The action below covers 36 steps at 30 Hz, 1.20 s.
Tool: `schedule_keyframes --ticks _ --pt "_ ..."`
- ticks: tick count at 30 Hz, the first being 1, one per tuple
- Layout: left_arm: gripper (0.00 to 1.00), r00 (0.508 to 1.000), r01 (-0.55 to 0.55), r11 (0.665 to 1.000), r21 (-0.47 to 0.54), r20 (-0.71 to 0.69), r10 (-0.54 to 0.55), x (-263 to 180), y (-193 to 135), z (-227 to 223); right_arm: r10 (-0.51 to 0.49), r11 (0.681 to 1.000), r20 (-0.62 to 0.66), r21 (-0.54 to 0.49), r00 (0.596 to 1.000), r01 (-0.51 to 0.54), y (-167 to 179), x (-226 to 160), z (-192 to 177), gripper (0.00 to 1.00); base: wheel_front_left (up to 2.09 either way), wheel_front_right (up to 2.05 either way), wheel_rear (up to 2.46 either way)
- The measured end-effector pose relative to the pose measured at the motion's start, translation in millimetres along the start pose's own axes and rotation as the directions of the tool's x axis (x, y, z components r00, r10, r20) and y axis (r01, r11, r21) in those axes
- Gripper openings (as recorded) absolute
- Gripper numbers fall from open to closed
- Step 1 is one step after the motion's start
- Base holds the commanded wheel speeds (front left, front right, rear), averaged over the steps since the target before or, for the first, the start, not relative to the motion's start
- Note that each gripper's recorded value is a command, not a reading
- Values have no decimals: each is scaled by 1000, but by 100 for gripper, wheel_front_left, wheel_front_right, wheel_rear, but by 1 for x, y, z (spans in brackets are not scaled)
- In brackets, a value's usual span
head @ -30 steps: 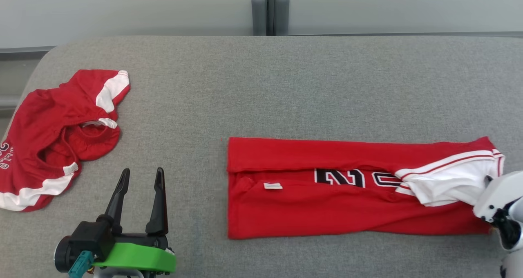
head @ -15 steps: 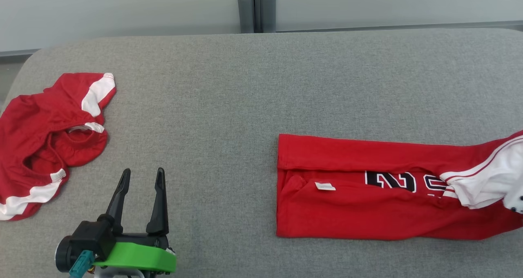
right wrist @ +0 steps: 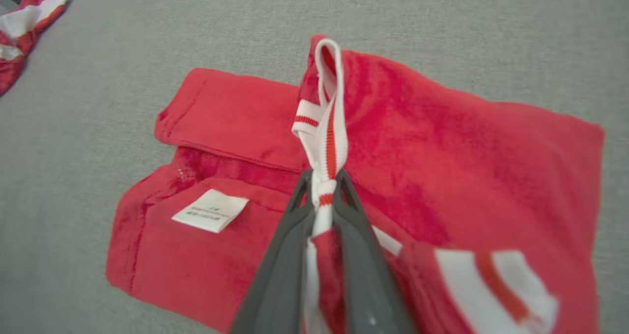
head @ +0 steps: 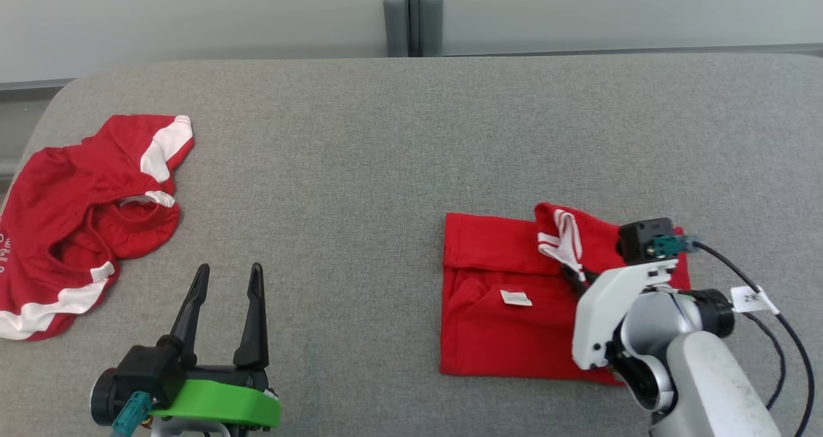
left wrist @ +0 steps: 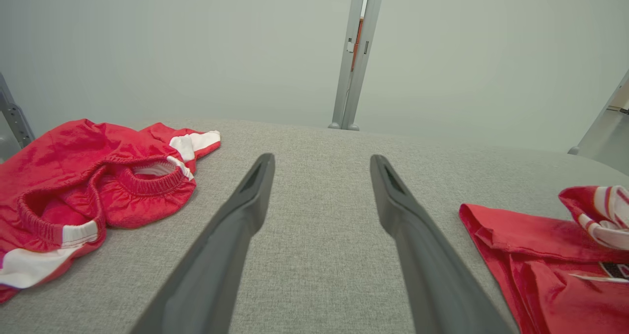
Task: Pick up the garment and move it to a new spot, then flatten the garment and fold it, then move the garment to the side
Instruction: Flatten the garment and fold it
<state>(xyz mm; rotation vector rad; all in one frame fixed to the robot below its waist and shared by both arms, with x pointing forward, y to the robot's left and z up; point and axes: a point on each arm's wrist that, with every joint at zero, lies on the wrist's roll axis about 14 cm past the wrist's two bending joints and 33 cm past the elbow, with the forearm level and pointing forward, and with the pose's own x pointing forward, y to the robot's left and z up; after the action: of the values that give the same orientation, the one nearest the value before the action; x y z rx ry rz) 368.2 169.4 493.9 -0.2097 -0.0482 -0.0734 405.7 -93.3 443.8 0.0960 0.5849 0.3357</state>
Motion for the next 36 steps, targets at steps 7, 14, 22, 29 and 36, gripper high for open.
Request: schedule_keyframes --ticks 7,14,22,29,36 --pt "100 1000 4 1000 0 1 -4 -2 -2 1 186 982 -13 -38 982 -187 60 21 2 0 0 0 0" --pt "100 1000 -23 1000 -2 4 23 -8 5 2 260 963 -66 -61 963 -264 88 31 -13 0 0 0 0" --pt "100 999 -32 999 -1 4 32 -10 8 2 268 960 -52 -69 962 -272 91 40 -9 0 0 0 0" --pt "100 1000 -30 1000 -3 6 30 -11 7 3 324 944 -48 -46 945 -326 108 38 -9 100 0 0 0" --pt "100 1000 -19 1000 -4 15 19 -10 4 6 286 951 306 27 908 -308 90 19 64 100 0 0 0"
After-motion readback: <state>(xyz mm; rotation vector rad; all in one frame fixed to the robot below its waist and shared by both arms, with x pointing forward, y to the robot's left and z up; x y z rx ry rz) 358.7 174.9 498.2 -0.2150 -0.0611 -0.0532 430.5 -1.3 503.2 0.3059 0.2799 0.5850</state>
